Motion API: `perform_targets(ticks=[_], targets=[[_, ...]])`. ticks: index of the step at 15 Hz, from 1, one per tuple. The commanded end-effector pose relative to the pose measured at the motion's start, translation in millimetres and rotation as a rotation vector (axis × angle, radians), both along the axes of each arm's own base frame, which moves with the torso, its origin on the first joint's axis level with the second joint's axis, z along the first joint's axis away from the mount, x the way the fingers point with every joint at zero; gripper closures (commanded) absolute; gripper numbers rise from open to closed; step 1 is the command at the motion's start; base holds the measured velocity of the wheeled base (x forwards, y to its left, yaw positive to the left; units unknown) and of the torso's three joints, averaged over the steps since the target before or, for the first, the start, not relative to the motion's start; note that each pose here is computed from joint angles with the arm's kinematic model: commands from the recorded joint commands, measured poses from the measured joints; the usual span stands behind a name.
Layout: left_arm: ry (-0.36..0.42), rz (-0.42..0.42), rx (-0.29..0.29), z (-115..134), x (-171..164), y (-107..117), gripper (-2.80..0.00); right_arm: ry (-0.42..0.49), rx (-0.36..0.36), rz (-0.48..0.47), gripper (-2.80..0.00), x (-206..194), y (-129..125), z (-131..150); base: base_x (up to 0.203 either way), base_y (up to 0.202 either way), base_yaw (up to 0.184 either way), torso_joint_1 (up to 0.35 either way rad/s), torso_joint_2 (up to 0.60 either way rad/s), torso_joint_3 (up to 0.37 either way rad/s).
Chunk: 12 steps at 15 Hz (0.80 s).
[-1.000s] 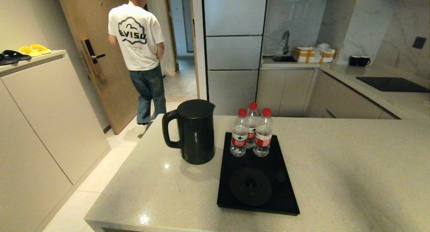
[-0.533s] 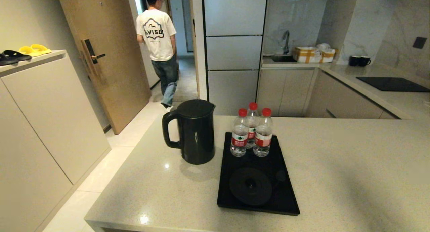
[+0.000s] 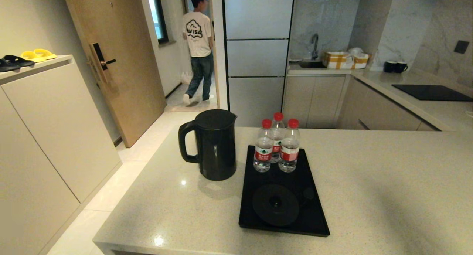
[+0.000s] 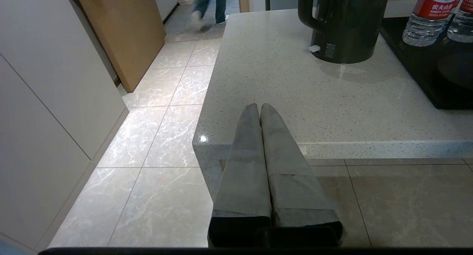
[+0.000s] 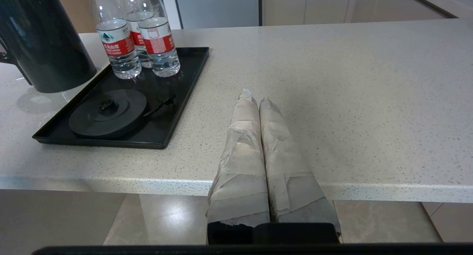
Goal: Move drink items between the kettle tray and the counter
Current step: Return the kettle to its original position
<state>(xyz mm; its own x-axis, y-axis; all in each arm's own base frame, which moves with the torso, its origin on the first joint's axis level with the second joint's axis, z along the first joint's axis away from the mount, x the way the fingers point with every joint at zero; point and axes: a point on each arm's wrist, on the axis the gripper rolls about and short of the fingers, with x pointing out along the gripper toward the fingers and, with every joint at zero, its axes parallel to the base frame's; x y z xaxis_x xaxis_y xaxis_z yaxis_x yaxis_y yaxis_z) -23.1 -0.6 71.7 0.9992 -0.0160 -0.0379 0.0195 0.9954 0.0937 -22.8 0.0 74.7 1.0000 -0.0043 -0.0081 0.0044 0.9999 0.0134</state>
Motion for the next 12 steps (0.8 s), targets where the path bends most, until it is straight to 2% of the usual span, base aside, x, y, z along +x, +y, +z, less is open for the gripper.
perform_targets(ticks=[1, 12], targets=[[0.004, 0.001, 0.0, -0.2, 0.1, 0.0, 0.0, 0.001, 0.0, 0.0, 0.0, 0.1, 0.0, 0.0, 0.0, 0.0, 0.0, 0.0, 0.0, 0.0], [0.004, 0.001, 0.0, -0.2, 0.1, 0.0, 0.0, 0.001, 0.0, 0.001, 0.0, 0.1, 0.0, 0.0, 0.0, 0.0, 0.0, 0.0, 0.0, 0.0]])
